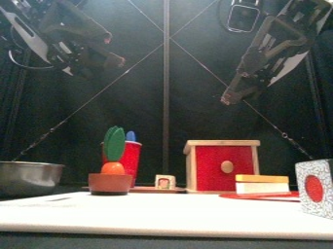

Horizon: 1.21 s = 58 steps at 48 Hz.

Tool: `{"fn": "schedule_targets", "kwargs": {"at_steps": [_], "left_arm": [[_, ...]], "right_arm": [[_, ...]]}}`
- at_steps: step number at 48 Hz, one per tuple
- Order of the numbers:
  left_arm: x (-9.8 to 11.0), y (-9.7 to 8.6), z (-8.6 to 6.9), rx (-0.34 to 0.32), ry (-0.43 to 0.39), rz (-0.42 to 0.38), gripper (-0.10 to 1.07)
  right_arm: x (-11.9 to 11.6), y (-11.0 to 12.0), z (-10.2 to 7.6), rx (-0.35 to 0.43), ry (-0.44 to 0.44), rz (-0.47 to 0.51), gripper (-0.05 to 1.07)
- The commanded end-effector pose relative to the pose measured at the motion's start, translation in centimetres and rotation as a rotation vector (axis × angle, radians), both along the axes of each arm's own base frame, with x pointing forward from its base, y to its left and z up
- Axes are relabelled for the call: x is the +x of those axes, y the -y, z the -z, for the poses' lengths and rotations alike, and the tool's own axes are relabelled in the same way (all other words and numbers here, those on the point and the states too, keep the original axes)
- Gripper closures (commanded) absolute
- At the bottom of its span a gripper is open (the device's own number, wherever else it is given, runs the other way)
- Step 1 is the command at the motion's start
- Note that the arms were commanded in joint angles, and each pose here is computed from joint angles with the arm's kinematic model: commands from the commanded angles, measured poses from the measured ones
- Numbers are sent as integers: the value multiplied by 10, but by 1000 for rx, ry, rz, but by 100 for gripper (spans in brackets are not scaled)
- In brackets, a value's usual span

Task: Put the carrot bottom into the bowl

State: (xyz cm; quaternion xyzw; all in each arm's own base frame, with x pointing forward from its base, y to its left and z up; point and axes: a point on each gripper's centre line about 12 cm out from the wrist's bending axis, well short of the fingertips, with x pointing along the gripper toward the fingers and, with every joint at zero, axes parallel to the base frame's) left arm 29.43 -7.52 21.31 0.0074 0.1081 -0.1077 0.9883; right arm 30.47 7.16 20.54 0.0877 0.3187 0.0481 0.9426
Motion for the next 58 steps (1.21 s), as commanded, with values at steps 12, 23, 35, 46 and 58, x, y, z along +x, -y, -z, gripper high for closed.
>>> {"fn": "schedule_targets", "kwargs": {"at_steps": [12, 23, 35, 46, 58], "left_arm": [[2, 1, -6, -11, 23, -1, 12], [1, -1, -3, -37, 7, -26, 12], [0, -3, 0, -56, -6, -45, 12], [-1, -4, 1, -53, -12, -45, 12], [-3, -6, 6, -46, -26, -50, 12]], "right_arm": [[-1, -10, -19, -19, -15, 7, 6], [-3, -9, -14, -15, -35, 17, 6], [-4, -7, -12, -2, -55, 38, 6], [-4, -9, -6, 6, -77, 41, 6], [-5, -11, 2, 21, -118, 56, 6]]}}
